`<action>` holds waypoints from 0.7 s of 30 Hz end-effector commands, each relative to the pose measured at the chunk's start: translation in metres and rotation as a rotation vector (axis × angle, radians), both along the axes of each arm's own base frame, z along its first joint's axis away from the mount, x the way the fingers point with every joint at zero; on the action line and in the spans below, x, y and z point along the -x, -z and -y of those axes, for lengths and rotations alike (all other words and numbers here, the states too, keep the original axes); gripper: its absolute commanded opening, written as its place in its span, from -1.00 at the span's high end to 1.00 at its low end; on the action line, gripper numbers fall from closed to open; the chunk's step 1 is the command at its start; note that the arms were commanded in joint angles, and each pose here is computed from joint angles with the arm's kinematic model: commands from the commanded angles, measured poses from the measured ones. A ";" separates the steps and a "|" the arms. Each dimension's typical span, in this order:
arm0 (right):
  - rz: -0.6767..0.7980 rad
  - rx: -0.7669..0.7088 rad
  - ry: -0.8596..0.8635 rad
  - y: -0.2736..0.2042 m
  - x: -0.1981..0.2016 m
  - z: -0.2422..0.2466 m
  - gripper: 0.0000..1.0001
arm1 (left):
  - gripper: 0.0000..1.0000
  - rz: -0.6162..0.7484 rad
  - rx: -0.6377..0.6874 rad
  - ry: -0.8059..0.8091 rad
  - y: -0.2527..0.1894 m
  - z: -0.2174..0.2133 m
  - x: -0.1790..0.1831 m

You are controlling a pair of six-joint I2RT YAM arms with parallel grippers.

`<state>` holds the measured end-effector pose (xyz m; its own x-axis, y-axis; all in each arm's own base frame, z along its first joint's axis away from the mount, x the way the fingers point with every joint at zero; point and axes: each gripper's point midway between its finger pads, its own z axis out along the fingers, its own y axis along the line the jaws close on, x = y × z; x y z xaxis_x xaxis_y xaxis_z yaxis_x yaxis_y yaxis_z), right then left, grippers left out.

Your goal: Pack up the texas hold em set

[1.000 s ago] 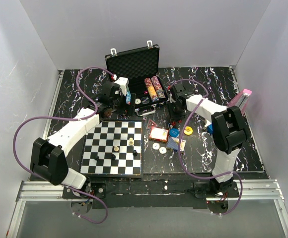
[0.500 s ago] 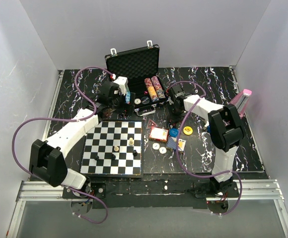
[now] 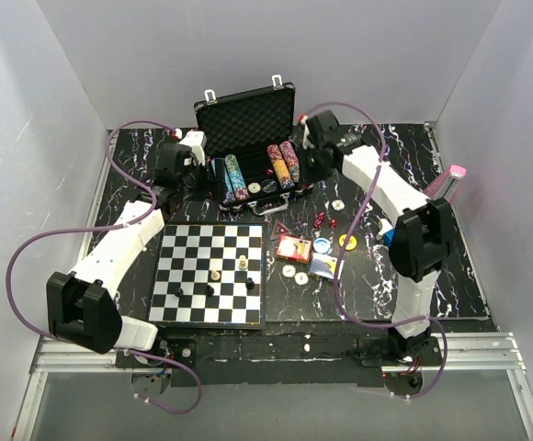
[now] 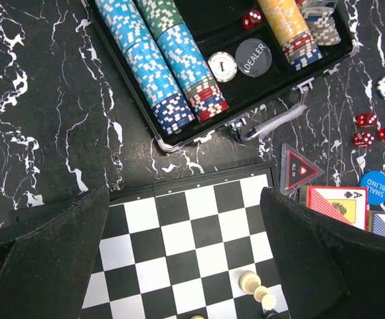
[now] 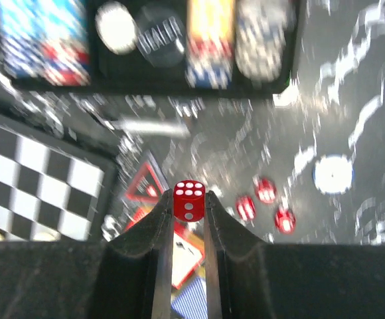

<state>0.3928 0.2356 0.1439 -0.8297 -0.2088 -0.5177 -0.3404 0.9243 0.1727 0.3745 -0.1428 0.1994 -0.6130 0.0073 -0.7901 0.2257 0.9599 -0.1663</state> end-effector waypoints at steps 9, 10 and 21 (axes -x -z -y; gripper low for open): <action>0.104 -0.194 -0.086 -0.029 -0.089 -0.091 0.97 | -0.96 0.035 0.054 0.020 -0.014 0.007 0.002; 0.117 -0.203 -0.088 -0.026 -0.094 -0.093 0.97 | -0.97 0.029 0.057 0.017 -0.012 0.007 0.001; 0.169 -0.263 -0.049 -0.009 -0.108 -0.102 0.97 | -0.78 -0.122 0.134 -0.201 0.034 -0.012 -0.040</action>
